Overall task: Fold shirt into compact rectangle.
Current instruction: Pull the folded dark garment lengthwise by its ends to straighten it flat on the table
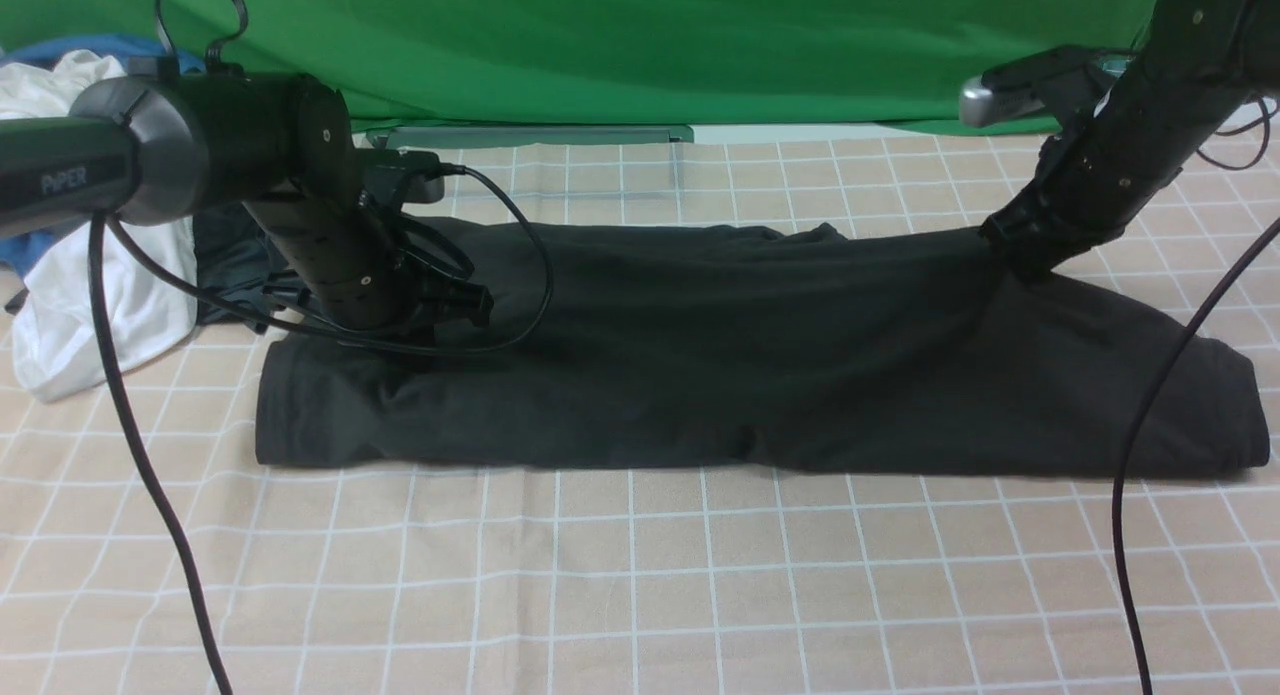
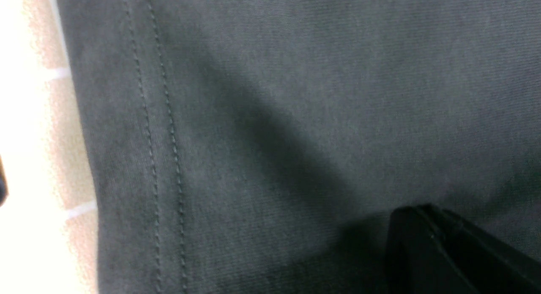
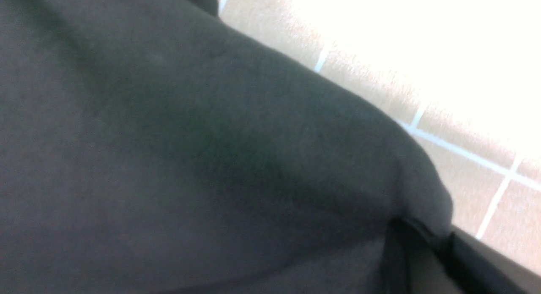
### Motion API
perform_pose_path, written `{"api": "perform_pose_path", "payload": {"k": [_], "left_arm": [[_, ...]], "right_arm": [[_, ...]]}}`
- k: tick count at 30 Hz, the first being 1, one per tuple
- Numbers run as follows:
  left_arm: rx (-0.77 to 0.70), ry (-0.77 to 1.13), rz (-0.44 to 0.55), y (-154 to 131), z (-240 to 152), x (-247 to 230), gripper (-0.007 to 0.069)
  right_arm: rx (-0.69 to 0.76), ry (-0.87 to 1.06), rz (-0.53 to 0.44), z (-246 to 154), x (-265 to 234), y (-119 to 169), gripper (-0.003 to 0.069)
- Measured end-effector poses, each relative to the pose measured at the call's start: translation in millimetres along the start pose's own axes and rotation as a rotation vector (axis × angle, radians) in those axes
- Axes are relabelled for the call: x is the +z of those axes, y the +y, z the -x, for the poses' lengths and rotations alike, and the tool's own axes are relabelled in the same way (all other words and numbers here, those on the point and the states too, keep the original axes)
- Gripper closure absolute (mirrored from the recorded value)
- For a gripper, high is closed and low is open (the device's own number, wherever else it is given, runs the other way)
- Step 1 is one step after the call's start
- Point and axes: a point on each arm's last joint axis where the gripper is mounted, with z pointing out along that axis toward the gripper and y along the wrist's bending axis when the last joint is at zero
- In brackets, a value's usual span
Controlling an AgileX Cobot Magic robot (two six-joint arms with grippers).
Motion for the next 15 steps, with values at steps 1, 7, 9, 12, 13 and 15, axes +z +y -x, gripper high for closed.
{"api": "perform_pose_path", "payload": {"k": [1,7,9,12,13,15], "left_arm": [[0.000,0.001,0.000,0,0,0,0.0606],[0.011,0.005,-0.001,0,-1,-1,0.0606],[0.015,0.001,-0.001,0,-1,-5,0.0606],[0.017,-0.051,0.001,-1,2,-19,0.0606],[0.014,-0.083,-0.002,-2,4,-26,0.0606],[0.002,-0.137,-0.016,-4,7,-40,0.0606]], "right_arm": [[-0.004,-0.003,-0.009,0,3,-1,0.0536],[-0.016,0.025,-0.096,-2,11,-10,0.0309],[-0.013,0.068,-0.118,-6,4,-11,0.0297],[0.018,0.102,-0.149,-6,-20,-13,0.0389],[0.035,0.087,-0.158,-5,-31,-12,0.0454],[0.060,0.016,-0.158,0,-52,-10,0.0580]]}}
